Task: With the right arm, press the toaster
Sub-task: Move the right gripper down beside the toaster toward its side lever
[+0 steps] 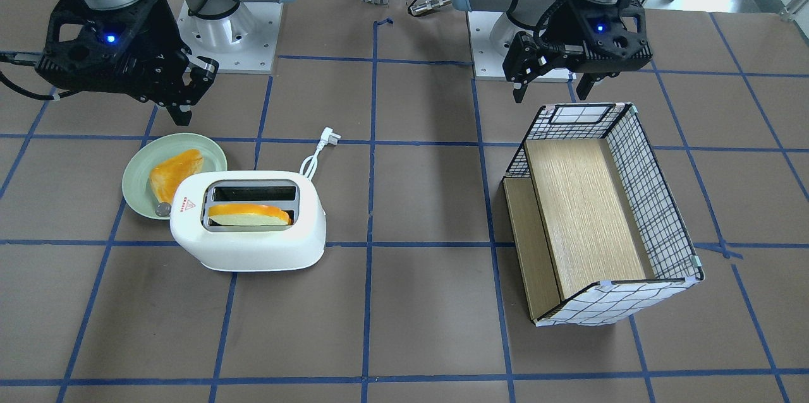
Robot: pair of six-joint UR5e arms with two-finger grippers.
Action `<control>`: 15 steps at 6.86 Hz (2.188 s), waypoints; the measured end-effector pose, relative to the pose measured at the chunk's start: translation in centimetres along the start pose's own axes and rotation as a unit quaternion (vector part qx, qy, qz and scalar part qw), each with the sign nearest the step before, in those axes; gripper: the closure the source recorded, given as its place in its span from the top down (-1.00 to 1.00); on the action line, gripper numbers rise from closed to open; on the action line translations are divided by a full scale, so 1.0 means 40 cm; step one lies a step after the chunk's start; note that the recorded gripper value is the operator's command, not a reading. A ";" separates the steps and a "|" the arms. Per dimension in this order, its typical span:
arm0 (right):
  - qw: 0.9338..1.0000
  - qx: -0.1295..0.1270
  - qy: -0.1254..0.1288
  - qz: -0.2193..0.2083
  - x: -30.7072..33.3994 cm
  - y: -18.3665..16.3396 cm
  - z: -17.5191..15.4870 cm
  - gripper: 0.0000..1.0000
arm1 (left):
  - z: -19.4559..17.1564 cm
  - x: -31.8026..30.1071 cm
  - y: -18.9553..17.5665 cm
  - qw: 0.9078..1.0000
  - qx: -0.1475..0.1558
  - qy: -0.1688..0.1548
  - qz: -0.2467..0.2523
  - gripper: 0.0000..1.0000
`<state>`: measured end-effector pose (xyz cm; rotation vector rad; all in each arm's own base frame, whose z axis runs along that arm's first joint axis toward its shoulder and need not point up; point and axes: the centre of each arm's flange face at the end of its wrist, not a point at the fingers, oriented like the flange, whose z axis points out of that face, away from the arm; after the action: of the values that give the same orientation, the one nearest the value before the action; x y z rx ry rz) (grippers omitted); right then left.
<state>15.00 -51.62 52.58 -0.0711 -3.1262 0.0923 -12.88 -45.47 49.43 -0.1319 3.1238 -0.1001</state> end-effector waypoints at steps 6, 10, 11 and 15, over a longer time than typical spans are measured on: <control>1.000 -0.016 0.003 0.010 0.183 -0.062 0.048 -1.00 | 0.000 0.000 0.000 1.000 0.000 0.000 0.000 1.00; 0.999 -0.051 0.000 0.001 0.359 -0.067 0.209 -1.00 | 0.000 0.000 0.000 1.000 0.000 0.000 0.000 1.00; 0.999 -0.053 -0.004 0.001 0.358 -0.064 0.237 -1.00 | 0.000 0.000 0.000 1.000 0.000 0.000 0.000 1.00; 0.999 -0.052 -0.007 -0.004 0.341 -0.080 0.332 -1.00 | 0.000 0.000 0.000 1.000 0.000 0.000 0.000 1.00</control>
<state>1.04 -54.96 39.66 -0.0589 -3.1424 -0.0707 -12.88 -45.47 49.43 -0.1320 3.1244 -0.1000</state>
